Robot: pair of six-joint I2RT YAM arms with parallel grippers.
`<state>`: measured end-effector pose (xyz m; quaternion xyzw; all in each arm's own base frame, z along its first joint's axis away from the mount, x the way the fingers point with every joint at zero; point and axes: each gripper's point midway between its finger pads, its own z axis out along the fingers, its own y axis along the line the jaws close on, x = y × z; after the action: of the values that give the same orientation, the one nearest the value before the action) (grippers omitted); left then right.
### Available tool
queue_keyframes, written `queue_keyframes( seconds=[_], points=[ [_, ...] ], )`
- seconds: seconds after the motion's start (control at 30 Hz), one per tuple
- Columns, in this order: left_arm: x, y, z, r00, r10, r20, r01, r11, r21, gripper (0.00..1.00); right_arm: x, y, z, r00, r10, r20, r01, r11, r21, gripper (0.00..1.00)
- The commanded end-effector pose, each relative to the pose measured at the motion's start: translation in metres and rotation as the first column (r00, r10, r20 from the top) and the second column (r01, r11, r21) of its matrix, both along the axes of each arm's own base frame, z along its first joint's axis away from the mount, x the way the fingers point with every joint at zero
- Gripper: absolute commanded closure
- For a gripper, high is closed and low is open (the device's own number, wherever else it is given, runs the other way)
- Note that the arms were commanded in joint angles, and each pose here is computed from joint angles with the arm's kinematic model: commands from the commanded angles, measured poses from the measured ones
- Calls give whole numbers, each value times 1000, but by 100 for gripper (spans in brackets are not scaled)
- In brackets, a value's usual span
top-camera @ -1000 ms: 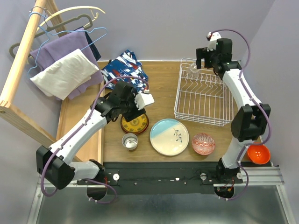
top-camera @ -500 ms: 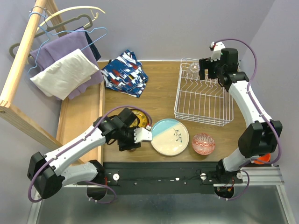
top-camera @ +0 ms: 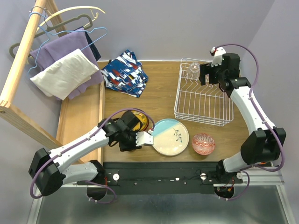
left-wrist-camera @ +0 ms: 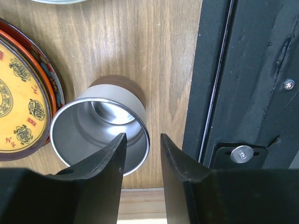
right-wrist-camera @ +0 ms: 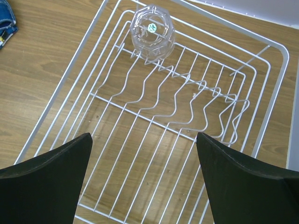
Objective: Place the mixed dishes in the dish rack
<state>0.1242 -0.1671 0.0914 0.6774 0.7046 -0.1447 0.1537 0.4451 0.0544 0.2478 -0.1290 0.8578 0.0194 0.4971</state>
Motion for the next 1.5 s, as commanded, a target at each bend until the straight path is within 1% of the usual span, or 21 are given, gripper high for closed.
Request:
queue_keyframes(
  seconds=[0.0,0.33,0.37,0.43,0.53,0.6,0.67,0.8,0.87,0.97,1.07,1.1,1.17,1.2,1.23,1.3,1.33,1.37,1.4,1.43,1.47],
  points=[
    [-1,0,-4,1000,-14,-9,14,1000,14,61,-11,5,1,1000,23,4,-23,1000,19,0],
    [2,-1,-11,999,-44,-13,44,998,39,76,-10,4,-3,1000,3,11,-3,1000,28,0],
    [1,-2,-11,999,-51,-16,51,998,38,81,-10,5,-2,1000,0,12,-1,999,34,0],
    [-3,-2,-11,997,-64,-37,65,997,34,86,-8,5,1,1000,-28,11,28,997,69,0],
    [-10,-3,-6,994,-91,-64,93,995,20,100,-1,7,17,996,-87,23,82,985,150,0],
    [-10,-1,0,993,-100,-54,102,995,19,100,5,12,29,992,-126,22,117,965,236,0],
    [-9,2,13,993,-107,-43,109,994,33,100,7,22,34,994,-105,4,99,952,288,0],
    [0,9,50,992,-121,31,119,991,55,100,3,54,36,996,-10,-91,51,890,454,0],
    [17,5,76,988,-98,122,93,995,46,100,4,66,37,992,29,-121,37,858,512,0],
    [41,-6,108,973,-47,228,47,999,7,100,-2,86,30,974,118,-194,28,784,620,0],
    [74,-16,129,936,30,350,-26,1000,-15,100,-11,101,26,938,235,-254,22,693,721,0],
    [92,-11,134,905,67,421,-80,997,14,100,-16,111,24,907,314,-279,19,633,774,0],
    [119,-18,147,840,100,533,-113,994,-8,100,-20,114,22,876,377,-301,40,566,823,0],
    [129,-19,150,811,107,576,-130,992,-1,100,-25,121,24,840,448,-306,51,496,867,0],
    [151,-18,159,728,149,670,-188,982,-15,100,-27,122,24,824,475,-309,69,458,886,0],
    [168,-19,168,636,142,759,-206,978,-10,100,-31,127,25,789,529,-312,111,377,920,0],
    [183,-18,177,539,185,822,-257,965,-49,100,-30,128,22,781,536,-320,128,364,923,0],
    [188,-18,182,489,190,852,-269,961,-60,100,-31,129,21,775,546,-318,132,352,927,0],
    [192,-19,189,424,144,894,-261,965,-32,100,-30,130,22,768,557,-317,143,333,932,0],
    [201,-27,210,314,211,926,-262,956,-129,100,-28,131,19,763,559,-326,159,327,932,0],
    [202,-22,200,273,173,946,-282,955,-93,100,-27,131,17,759,561,-331,167,323,931,0]
  ],
)
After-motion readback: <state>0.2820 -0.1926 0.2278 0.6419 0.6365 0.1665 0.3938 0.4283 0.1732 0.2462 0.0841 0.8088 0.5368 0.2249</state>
